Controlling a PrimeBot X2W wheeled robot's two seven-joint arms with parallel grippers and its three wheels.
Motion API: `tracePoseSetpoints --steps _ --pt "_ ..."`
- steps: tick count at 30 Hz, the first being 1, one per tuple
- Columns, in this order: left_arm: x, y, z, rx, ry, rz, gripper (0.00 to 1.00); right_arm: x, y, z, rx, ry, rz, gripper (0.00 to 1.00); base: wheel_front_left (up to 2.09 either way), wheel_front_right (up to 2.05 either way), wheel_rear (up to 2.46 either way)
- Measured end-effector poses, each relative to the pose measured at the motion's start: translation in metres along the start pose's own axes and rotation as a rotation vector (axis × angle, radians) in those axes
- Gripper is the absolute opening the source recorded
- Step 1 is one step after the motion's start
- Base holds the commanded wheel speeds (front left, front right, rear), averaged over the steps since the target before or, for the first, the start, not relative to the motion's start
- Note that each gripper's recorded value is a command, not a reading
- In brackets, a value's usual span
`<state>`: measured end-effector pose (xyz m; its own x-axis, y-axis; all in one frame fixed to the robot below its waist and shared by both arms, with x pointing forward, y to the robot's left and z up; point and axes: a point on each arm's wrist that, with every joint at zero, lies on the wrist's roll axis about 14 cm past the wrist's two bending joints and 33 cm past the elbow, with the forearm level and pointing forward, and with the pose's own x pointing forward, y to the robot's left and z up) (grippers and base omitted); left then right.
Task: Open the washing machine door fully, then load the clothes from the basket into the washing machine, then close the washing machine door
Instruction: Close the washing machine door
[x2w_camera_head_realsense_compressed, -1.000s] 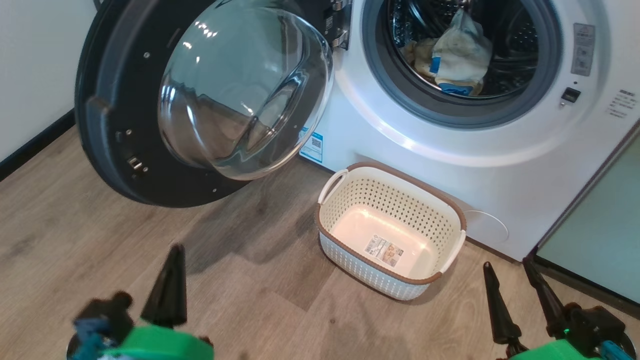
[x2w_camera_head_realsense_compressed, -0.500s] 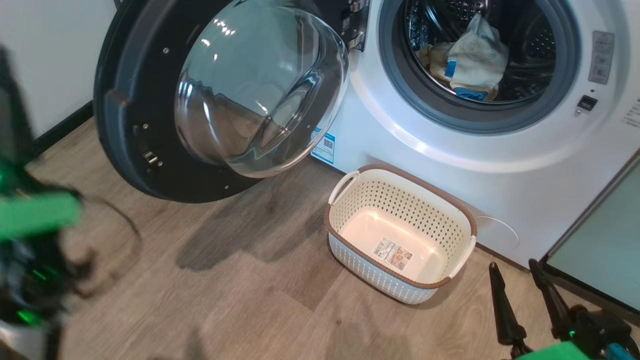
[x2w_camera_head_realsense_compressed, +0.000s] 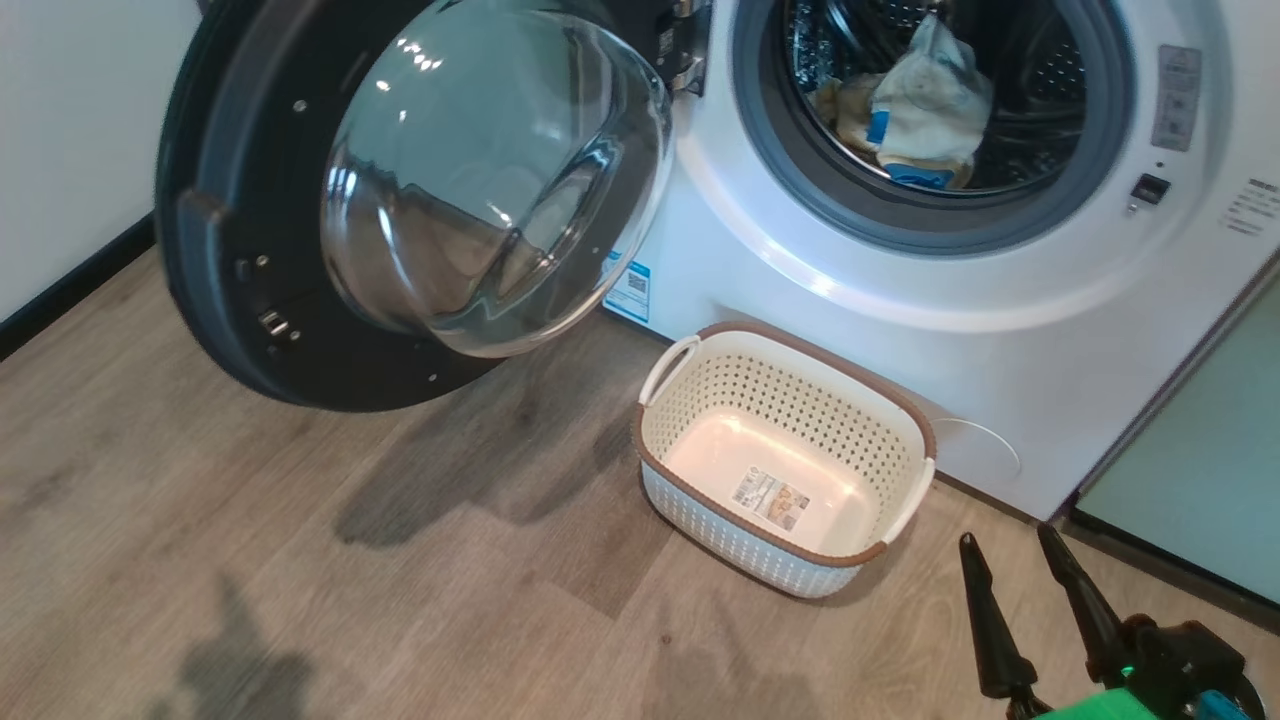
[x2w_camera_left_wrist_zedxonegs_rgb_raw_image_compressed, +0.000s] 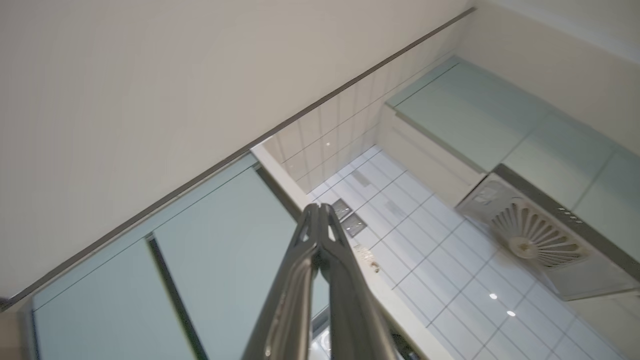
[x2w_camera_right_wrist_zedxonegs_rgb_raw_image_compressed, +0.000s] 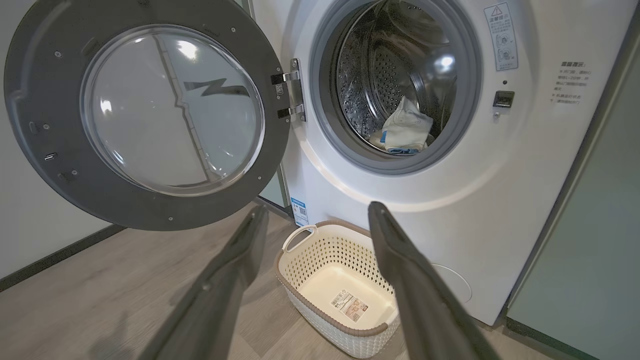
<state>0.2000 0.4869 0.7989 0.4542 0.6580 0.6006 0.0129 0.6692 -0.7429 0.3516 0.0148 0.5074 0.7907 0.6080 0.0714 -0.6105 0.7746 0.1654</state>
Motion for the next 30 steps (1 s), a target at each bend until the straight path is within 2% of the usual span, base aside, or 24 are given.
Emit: tracePoseSetpoints --steps 3,6,14,21,30 --pt "0.006 0.039 -0.006 0.0 0.047 0.116 0.0 -0.002 -0.003 0.0 0.001 0.001 -0.009 1.0 0.0 0.0 0.0" --pt "0.005 0.076 -0.019 -0.059 0.103 0.231 0.0 -0.003 -0.006 -0.001 0.003 0.003 -0.02 1.0 0.0 0.0 0.0" --pt "-0.016 0.141 -0.069 -0.168 0.299 0.447 0.0 -0.009 -0.018 -0.009 0.005 0.033 -0.052 1.0 0.0 0.0 0.0" --pt "-0.034 0.159 -0.11 -0.172 0.475 0.522 0.0 -0.006 -0.027 -0.006 0.002 0.023 -0.068 1.0 0.0 0.0 0.0" --pt "-0.049 0.163 -0.155 -0.186 0.63 0.534 0.0 -0.01 -0.04 -0.011 -0.002 0.044 -0.096 1.0 0.0 0.0 0.0"
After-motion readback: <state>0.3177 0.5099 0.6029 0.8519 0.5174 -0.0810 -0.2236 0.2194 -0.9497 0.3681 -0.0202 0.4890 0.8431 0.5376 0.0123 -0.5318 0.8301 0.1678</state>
